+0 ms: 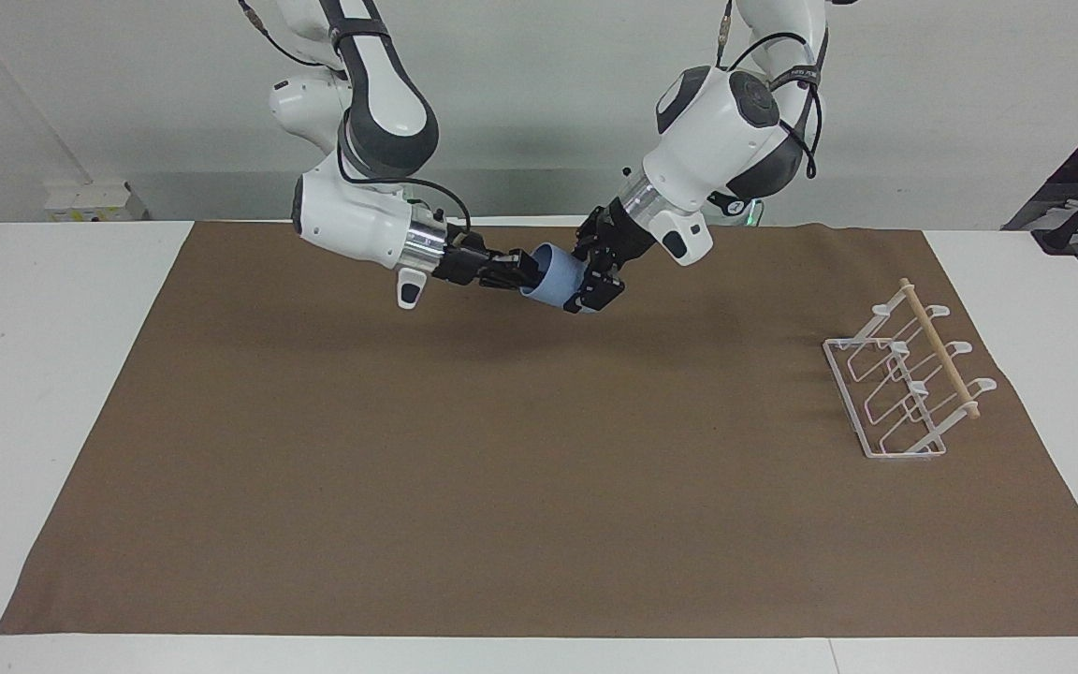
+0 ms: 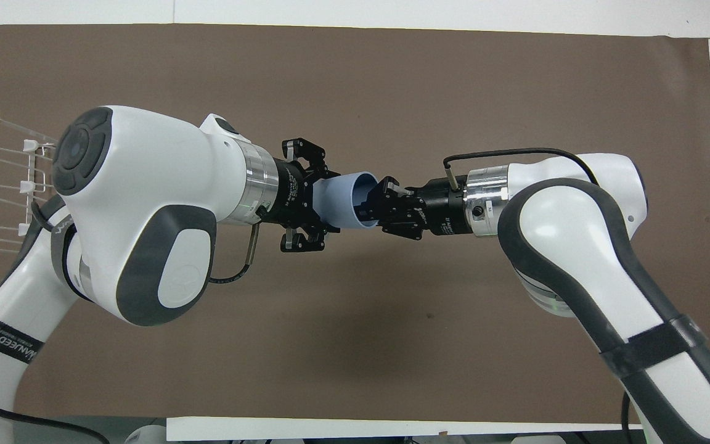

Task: Hang cup on cup holder
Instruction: 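Grasp the cup with the left gripper while the right gripper releases, then carry the cup toward the rack while the right gripper withdraws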

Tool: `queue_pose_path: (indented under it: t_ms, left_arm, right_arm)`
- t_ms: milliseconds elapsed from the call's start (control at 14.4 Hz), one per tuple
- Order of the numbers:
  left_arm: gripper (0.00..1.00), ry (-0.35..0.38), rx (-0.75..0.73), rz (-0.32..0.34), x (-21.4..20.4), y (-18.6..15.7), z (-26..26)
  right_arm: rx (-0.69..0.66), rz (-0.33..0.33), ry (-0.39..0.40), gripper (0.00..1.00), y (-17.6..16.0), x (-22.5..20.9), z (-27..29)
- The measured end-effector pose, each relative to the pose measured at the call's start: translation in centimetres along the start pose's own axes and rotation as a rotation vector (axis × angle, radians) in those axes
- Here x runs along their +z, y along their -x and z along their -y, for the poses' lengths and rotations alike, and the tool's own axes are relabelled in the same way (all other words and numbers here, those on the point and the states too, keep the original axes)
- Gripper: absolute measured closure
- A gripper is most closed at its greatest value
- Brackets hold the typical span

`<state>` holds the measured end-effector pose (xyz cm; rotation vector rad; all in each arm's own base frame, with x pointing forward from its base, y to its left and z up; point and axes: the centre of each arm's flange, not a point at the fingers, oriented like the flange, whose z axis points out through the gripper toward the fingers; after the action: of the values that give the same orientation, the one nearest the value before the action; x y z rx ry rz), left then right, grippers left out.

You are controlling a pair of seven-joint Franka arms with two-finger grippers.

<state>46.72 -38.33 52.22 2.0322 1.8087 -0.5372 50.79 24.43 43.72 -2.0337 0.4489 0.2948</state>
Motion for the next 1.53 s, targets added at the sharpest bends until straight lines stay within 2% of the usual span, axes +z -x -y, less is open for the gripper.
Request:
queue_pose_path:
  t_ms: [139,208,347,486,764,833,972,1181,1319,1528]
  left_arm:
    - [0.23,0.000,0.000,0.000,0.0,0.0,0.0]
    - [0.23,0.000,-0.001,0.000,0.0,0.0,0.0]
    - [0.23,-0.001,-0.001,0.001,0.0,0.1,0.0]
    - [0.23,-0.001,-0.005,0.001,0.0,0.1,0.0]
    - [0.23,-0.021,-0.023,-0.018,0.1,-0.7,0.0]
    - [0.23,-0.028,-0.022,-0.045,0.1,-1.4,-0.2]
    - [0.23,-0.033,-0.016,-0.139,-0.2,-3.7,-0.8]
    - [0.23,-0.025,-0.003,-0.347,-1.2,-8.2,-2.1]
    - [0.23,-0.030,0.010,-0.509,-2.4,-11.6,-2.8]
    - [0.23,0.012,0.052,-0.742,-4.9,-15.6,-4.1]
  right_arm:
    - [0.000,0.000,0.000,0.96,0.0,0.0,0.0]
    - [-0.001,0.000,0.000,0.91,0.0,0.0,0.0]
    - [-0.003,-0.001,-0.001,0.72,0.0,0.0,0.1]
    - [-0.014,-0.010,0.006,0.48,-0.1,-0.4,0.4]
    - [-0.152,-0.093,0.150,0.07,-1.0,-5.3,1.7]
    - [-0.185,-0.124,0.197,0.00,-1.2,-7.1,1.8]
    - [-0.247,-0.196,0.317,0.00,-1.6,-11.0,1.3]
    - [-0.301,-0.269,0.505,0.00,-2.5,-15.7,-0.2]
    - [-0.336,-0.292,0.681,0.00,-3.0,-19.0,-1.0]
    - [-0.342,-0.286,0.938,0.00,-2.7,-24.4,-0.7]
